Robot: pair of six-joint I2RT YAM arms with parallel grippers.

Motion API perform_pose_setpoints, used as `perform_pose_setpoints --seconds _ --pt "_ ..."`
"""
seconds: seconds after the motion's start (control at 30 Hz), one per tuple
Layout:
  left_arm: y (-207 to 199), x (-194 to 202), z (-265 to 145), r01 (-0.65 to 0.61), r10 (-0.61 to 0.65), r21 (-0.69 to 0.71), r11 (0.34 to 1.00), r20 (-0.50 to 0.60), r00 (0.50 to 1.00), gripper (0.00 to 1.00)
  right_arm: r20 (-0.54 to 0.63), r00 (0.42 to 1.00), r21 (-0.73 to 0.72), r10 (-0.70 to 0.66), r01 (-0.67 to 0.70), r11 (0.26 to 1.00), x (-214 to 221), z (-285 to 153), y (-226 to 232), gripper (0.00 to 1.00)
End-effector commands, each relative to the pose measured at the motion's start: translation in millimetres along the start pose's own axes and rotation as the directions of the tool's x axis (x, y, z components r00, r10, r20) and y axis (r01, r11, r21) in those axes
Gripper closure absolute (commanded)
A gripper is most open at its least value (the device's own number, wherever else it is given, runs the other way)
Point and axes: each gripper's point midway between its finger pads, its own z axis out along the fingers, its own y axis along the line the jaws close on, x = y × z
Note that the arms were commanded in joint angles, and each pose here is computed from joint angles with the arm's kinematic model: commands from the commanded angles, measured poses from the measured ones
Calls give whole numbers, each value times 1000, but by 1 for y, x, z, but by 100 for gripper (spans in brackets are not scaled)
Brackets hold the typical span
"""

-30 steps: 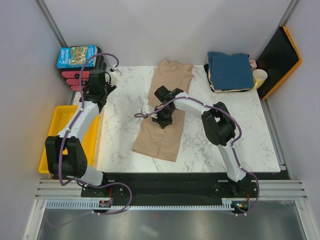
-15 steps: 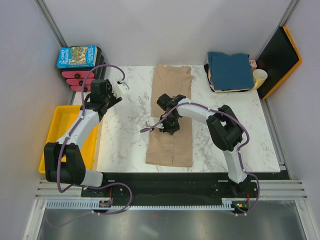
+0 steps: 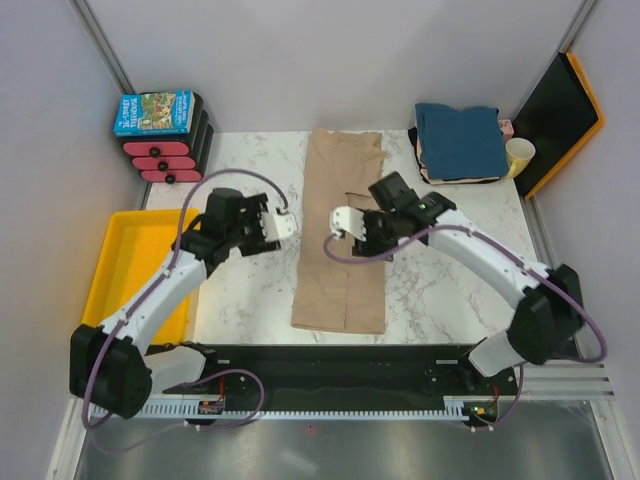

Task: Fold and stack the t-shirts
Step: Rotate the tshirt 90 degrees, then grab the bottom of the folded rectangular tshirt with both arms

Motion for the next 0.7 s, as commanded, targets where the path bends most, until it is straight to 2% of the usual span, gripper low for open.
perform_pose_setpoints --seconds 0.0,0.03,0.07,0.13,0.17,0.23,0.27,0.4,0.47,0.57,0.63,0.67 --pt "-68 -21 -5 -431 411 69 900 198 890 13 -125 963 -59 -237 232 971 66 7 48 33" --pt "-77 -33 -15 -501 473 35 865 277 836 12 -123 933 -68 -337 331 941 70 2 50 32" --pt "-97 -31 -15 -601 559 33 799 328 762 8 -129 918 -92 -376 366 926 76 1 56 30" --pt "-115 -45 -27 -681 623 -30 732 436 650 4 -114 885 -146 -452 435 889 86 -2 73 29" --pt "-132 -39 -24 -746 676 -45 665 463 574 3 -94 840 -169 -534 515 840 88 -3 75 28" --pt "-150 -43 -27 -789 698 -81 609 525 486 2 -61 793 -190 -606 587 787 94 -2 89 26" --pt "-161 -40 -26 -819 719 -100 565 546 430 2 -36 738 -201 -674 655 728 95 -1 92 23" --pt "-193 -42 -28 -853 708 -155 499 640 297 2 32 620 -255 -784 764 593 115 11 124 23" --pt "-209 -44 -31 -859 692 -192 474 685 228 2 61 578 -227 -814 802 553 114 13 131 24" --pt "-229 -41 -32 -867 666 -215 449 728 165 2 109 521 -179 -847 848 498 117 24 149 26" --pt "-240 -38 -31 -871 645 -215 442 751 142 2 126 481 -118 -867 875 469 109 27 150 25" --pt "-248 -34 -31 -878 641 -227 422 759 112 2 142 473 -121 -870 880 459 113 31 157 25"
